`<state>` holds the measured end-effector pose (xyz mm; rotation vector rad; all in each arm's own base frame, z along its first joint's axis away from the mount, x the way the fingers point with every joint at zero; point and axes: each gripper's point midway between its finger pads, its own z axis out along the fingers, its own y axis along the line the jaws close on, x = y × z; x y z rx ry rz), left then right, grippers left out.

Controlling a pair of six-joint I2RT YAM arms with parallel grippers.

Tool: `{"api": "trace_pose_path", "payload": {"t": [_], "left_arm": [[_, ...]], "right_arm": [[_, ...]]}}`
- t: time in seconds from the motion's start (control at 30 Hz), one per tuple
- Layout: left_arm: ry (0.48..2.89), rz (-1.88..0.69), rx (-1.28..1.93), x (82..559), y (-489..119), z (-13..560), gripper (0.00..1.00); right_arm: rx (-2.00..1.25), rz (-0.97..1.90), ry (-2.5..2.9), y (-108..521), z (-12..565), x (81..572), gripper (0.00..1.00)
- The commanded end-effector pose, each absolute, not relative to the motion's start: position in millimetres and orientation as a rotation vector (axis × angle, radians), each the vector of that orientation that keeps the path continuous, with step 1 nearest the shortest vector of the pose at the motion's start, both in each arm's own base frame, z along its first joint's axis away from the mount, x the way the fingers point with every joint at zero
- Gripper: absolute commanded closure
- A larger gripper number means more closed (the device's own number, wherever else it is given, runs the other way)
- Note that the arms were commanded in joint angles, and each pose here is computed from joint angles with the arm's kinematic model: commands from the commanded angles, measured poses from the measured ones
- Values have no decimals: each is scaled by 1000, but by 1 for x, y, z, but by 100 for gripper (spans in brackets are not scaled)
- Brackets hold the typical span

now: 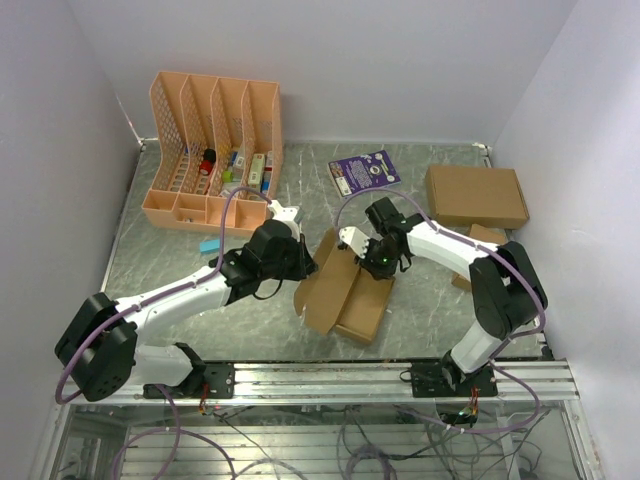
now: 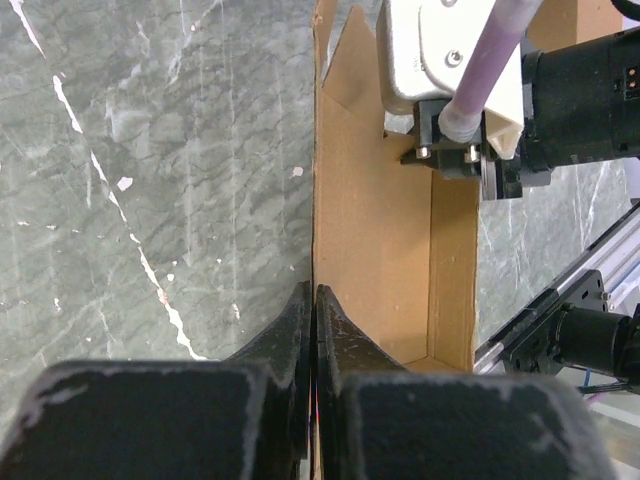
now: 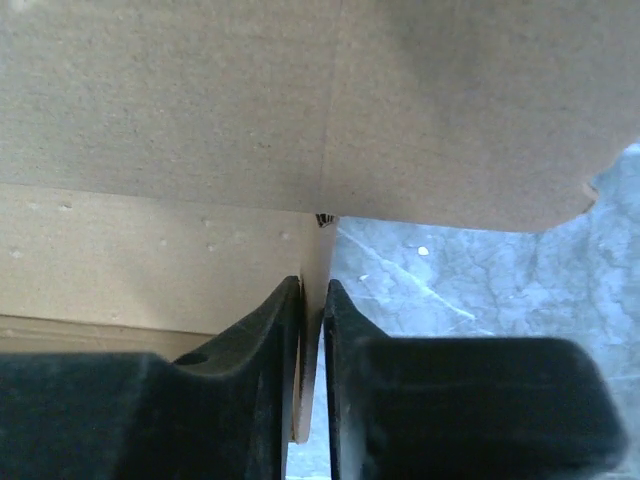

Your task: Fold the paper box

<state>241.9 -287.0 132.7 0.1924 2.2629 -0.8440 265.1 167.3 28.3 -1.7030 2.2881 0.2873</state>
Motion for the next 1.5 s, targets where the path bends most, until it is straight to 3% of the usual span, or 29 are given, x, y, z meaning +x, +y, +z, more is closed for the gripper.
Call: {"api": "trace_pose_path", "payload": {"t": [0.0, 0.03, 0.2, 0.33, 0.43, 0.53, 0.63, 0.8, 0.83, 0.93, 1.07, 1.2, 1.3, 1.4, 1.47], "left_arm": [[2200, -905, 212, 249, -297, 154, 93], [2198, -909, 215, 249, -298, 155, 93], [2195, -917, 217, 249, -299, 156, 93], [2190, -925, 222, 248, -300, 158, 93], [2188, -928, 223, 248, -300, 159, 93], [2188, -931, 227, 248, -301, 159, 93], [2189, -930, 229, 247, -300, 159, 93], [2191, -927, 227, 247, -300, 158, 93], [2192, -928, 226, 247, -300, 158, 93], [2194, -925, 229, 248, -300, 158, 93], [2192, -919, 229, 248, -299, 159, 93], [2197, -917, 232, 248, -300, 157, 93], [2196, -924, 234, 248, -301, 158, 93], [2193, -929, 234, 248, -302, 160, 93], [2192, -926, 236, 248, -301, 160, 93]], "right_arm": [[-1614, 282, 2226, 175, 38, 278, 94], [-1599, 271, 2214, 176, 40, 282, 100], [-1534, 240, 2200, 171, 35, 280, 100], [-1521, 243, 2196, 171, 33, 279, 78], [-1505, 237, 2192, 171, 33, 281, 75], [-1491, 228, 2199, 171, 32, 283, 83], [-1489, 201, 2205, 167, 28, 284, 100], [-1464, 134, 2191, 159, 22, 287, 100], [-1466, 139, 2193, 160, 22, 286, 98], [-1482, 151, 2181, 160, 26, 284, 76], [-1517, 140, 2152, 158, 33, 284, 71], [-1549, 119, 2152, 154, 30, 283, 75], [-1554, 121, 2156, 154, 25, 282, 84], [-1552, 121, 2161, 154, 20, 281, 100], [-1553, 108, 2150, 152, 18, 282, 100]]}}
